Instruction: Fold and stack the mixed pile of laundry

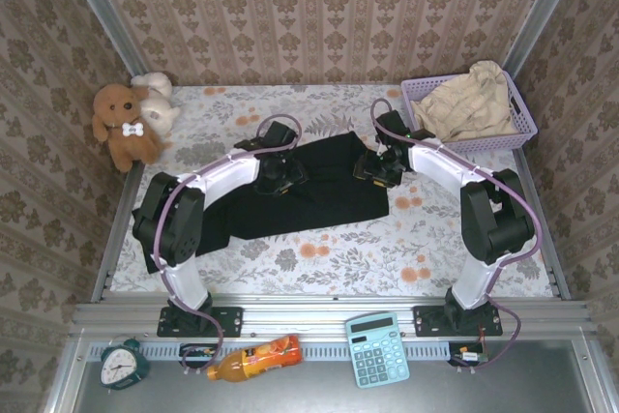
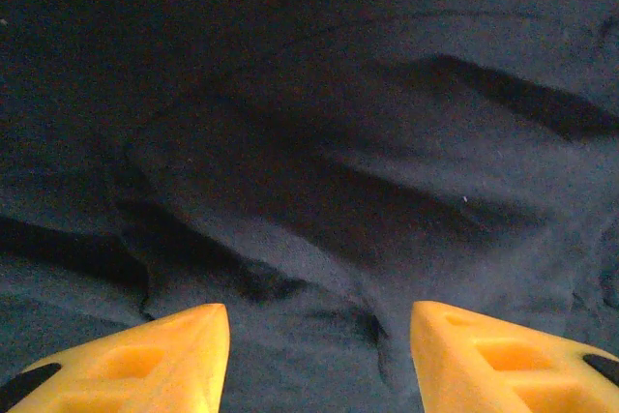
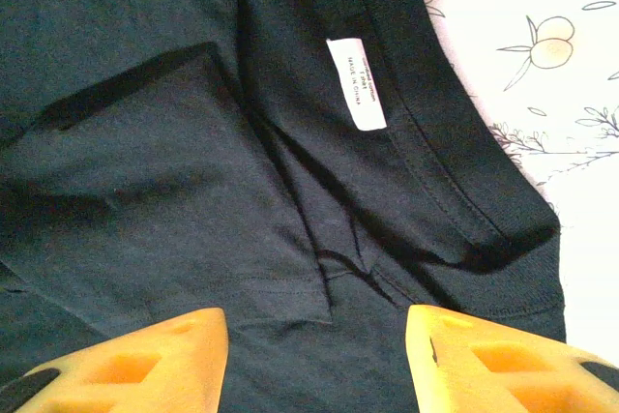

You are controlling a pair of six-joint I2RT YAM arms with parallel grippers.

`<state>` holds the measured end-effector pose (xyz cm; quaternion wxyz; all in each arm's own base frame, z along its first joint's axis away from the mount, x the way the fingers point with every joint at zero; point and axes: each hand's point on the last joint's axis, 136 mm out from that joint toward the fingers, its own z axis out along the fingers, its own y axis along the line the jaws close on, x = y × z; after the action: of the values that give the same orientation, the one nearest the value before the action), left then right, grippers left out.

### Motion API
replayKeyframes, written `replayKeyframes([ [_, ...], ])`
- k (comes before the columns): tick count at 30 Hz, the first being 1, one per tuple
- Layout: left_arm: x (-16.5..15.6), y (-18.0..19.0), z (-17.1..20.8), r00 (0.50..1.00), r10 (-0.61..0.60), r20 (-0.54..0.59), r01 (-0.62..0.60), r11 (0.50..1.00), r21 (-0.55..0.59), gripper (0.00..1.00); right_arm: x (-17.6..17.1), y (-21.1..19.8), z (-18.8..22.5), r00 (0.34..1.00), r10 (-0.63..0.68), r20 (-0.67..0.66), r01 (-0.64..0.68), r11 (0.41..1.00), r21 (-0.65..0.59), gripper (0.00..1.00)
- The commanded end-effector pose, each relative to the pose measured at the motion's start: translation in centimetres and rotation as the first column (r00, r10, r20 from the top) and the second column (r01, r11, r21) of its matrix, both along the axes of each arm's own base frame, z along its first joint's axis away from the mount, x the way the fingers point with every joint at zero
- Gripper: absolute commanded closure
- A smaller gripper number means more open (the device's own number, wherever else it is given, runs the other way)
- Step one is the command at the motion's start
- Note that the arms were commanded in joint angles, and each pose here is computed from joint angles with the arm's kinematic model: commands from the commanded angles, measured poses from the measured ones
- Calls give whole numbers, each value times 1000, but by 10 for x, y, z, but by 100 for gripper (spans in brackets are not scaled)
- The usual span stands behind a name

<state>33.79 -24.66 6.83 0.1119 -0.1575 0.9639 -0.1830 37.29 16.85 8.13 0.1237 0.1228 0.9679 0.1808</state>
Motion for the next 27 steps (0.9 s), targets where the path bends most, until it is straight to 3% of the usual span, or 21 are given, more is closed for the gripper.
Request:
replayKeyframes([
  [1, 10, 11, -17, 994, 110, 13, -110, 992, 60, 47, -6, -7, -8, 1000, -6, -5, 6, 1000, -25, 47],
  [11, 31, 15, -36, 988, 155, 28, -157, 979, 128, 49, -15, -13, -9, 1000, -14, -13, 13, 999, -31, 47],
  [17, 35, 11, -31, 990, 137, 37, -140, 984, 109, 64, -20, -15, -11, 1000, -16, -24, 15, 999, -31, 47],
  [27, 30, 12, -26, 996, 89, 20, -91, 989, 116, 69, -21, -11, -14, 999, -17, -34, 17, 1000, -11, 47],
])
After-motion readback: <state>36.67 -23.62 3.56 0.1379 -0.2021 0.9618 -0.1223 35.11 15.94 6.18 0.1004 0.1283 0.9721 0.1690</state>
